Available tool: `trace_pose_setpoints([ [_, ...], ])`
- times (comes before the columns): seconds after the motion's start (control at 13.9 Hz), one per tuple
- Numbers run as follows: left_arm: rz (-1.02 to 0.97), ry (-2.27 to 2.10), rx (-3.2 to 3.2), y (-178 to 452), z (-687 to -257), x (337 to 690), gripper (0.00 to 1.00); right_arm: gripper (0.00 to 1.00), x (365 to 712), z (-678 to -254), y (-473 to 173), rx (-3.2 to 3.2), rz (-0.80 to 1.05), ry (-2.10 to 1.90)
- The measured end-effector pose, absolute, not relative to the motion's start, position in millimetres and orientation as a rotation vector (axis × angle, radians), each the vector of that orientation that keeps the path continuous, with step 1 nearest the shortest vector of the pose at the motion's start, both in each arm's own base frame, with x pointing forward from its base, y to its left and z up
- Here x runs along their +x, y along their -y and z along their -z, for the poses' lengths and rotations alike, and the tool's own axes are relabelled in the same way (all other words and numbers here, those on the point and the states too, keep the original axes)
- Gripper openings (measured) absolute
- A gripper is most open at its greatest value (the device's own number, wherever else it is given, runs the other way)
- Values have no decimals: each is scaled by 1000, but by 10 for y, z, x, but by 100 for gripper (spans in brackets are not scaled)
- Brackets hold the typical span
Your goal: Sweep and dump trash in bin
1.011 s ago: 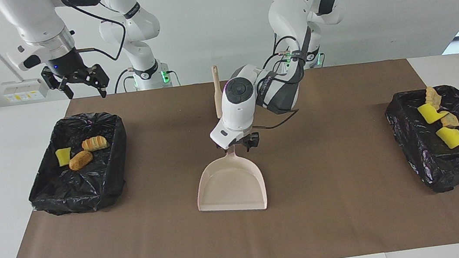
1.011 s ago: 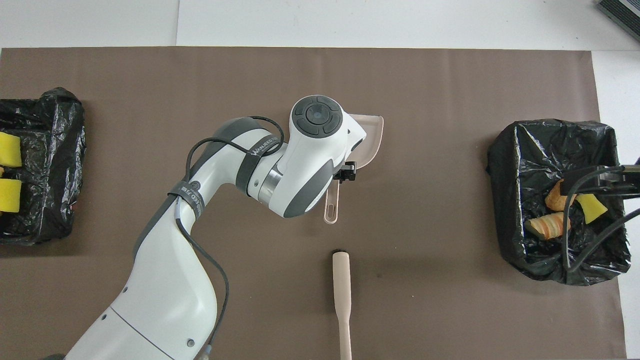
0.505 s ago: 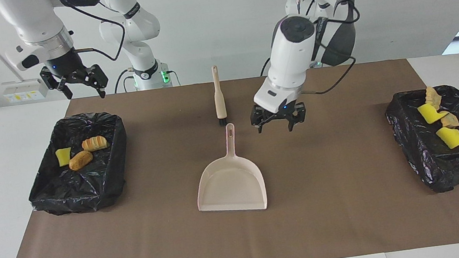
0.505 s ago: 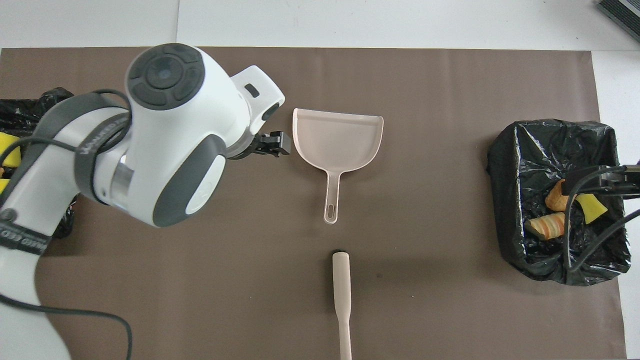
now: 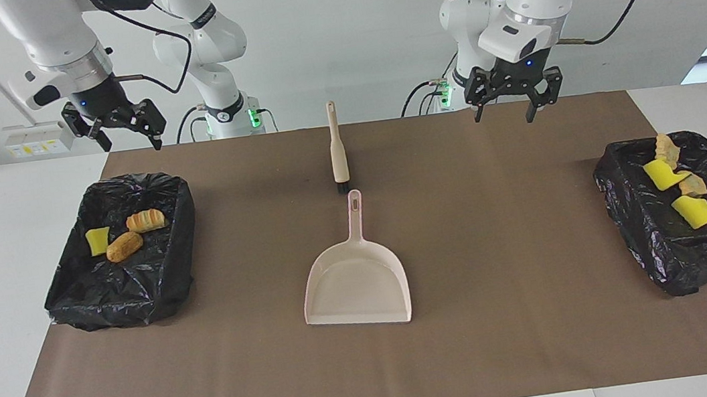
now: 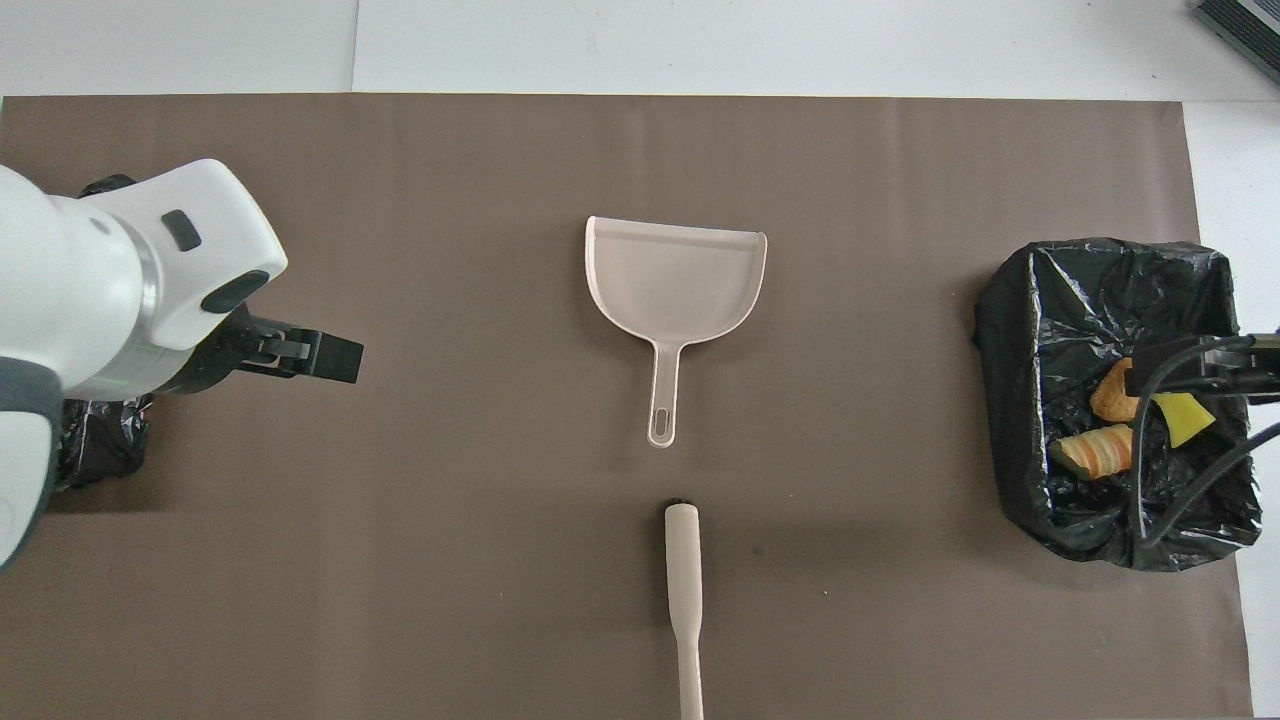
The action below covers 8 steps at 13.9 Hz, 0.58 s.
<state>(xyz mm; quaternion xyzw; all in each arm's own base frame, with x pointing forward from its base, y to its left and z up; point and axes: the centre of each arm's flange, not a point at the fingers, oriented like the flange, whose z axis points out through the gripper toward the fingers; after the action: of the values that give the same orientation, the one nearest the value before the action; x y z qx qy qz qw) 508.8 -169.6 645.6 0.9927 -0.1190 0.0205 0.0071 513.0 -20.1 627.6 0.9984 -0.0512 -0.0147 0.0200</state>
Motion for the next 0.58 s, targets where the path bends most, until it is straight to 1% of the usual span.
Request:
trace_pose_setpoints([
  [0.14, -20, 413, 3104, 1469, -6698, 5021, 100, 100, 5121, -6270, 201, 3097, 48, 159],
  [0.29, 6, 413, 3105, 1274, -6850, 5022, 100, 100, 5105, -6269, 201, 3097, 58, 159],
  [0.58, 94, 354, 3104, 968, -6985, 5309, 100, 100, 4953, -6453, 188, 3096, 105, 160],
])
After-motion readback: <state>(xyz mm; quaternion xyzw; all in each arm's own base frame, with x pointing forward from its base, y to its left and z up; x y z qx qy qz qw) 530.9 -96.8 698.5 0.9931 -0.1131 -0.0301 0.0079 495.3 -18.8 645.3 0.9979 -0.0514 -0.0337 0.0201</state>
